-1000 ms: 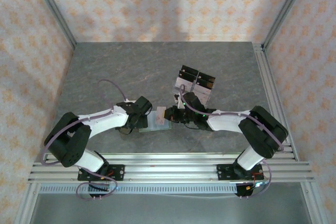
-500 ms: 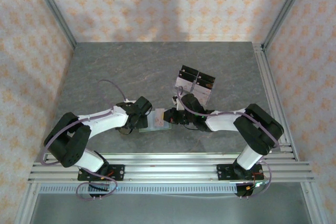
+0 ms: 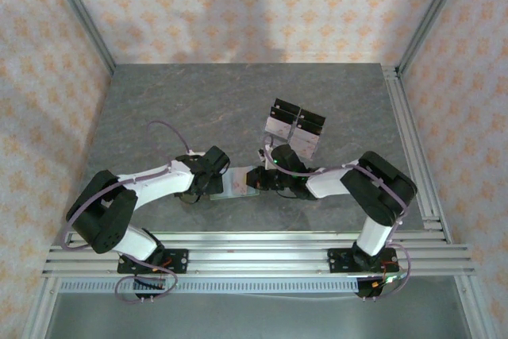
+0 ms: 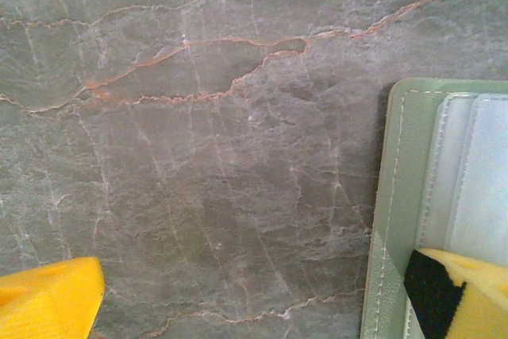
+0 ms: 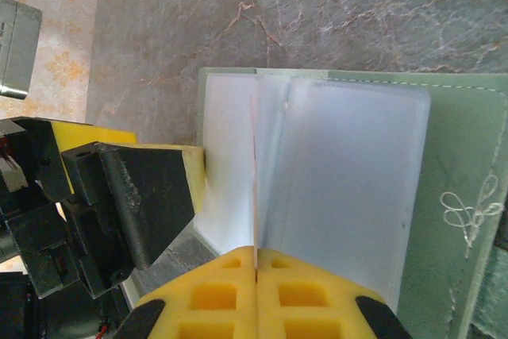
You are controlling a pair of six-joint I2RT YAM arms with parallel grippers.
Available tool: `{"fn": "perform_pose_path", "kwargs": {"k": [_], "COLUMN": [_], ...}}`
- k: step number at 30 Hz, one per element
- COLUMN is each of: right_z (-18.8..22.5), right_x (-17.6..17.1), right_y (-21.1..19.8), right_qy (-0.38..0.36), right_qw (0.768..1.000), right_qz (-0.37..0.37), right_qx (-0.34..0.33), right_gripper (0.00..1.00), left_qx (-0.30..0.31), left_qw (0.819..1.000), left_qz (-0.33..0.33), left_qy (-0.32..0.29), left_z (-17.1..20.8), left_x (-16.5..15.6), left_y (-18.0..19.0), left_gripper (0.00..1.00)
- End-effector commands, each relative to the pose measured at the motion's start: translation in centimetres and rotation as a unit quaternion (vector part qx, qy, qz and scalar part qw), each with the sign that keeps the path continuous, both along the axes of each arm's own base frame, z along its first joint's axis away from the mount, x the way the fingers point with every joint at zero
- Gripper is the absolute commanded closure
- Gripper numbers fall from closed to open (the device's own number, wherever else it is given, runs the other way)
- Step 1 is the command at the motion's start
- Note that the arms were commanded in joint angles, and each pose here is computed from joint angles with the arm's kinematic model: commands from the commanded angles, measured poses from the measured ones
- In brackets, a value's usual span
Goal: Put the credit cards into the card holder
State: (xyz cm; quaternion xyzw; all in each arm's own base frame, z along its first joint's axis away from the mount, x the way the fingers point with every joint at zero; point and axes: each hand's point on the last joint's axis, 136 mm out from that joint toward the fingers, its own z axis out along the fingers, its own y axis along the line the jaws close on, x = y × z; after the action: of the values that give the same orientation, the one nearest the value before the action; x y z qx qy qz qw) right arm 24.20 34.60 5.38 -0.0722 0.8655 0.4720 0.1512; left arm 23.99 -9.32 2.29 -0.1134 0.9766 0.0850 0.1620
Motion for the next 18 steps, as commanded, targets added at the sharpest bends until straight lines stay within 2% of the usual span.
{"fn": "perform_pose_path", "kwargs": {"k": [1,7,18], "right_z": [0.1,-0.4,-1.5], "right_x": [0.1,0.1,0.4], "right_y": [0.1,0.2,0.0], "right_qy": [-0.002,0.015,0.028], "right_qw": [1.0,0.999,0.999], "right_qz": [0.003,0.004,0.005], "right_qx": [0.026,0.045,0.041], "right_gripper": [1.0,1.0,1.0], "left_qx": [0.059,0.06,0.061], "left_qw": [0.998,0.998,0.998], "left_qz": [0.006,0.006,0.005], "left_qy": [0.023,0.023,0.025], "left_z": [-0.5,-0.4,-0.5], "left_x": [-1.4,-1.4,-1.4], "left_y": [2.3,2.3,2.3], "left_gripper": [0.0,0.0,0.0]}}
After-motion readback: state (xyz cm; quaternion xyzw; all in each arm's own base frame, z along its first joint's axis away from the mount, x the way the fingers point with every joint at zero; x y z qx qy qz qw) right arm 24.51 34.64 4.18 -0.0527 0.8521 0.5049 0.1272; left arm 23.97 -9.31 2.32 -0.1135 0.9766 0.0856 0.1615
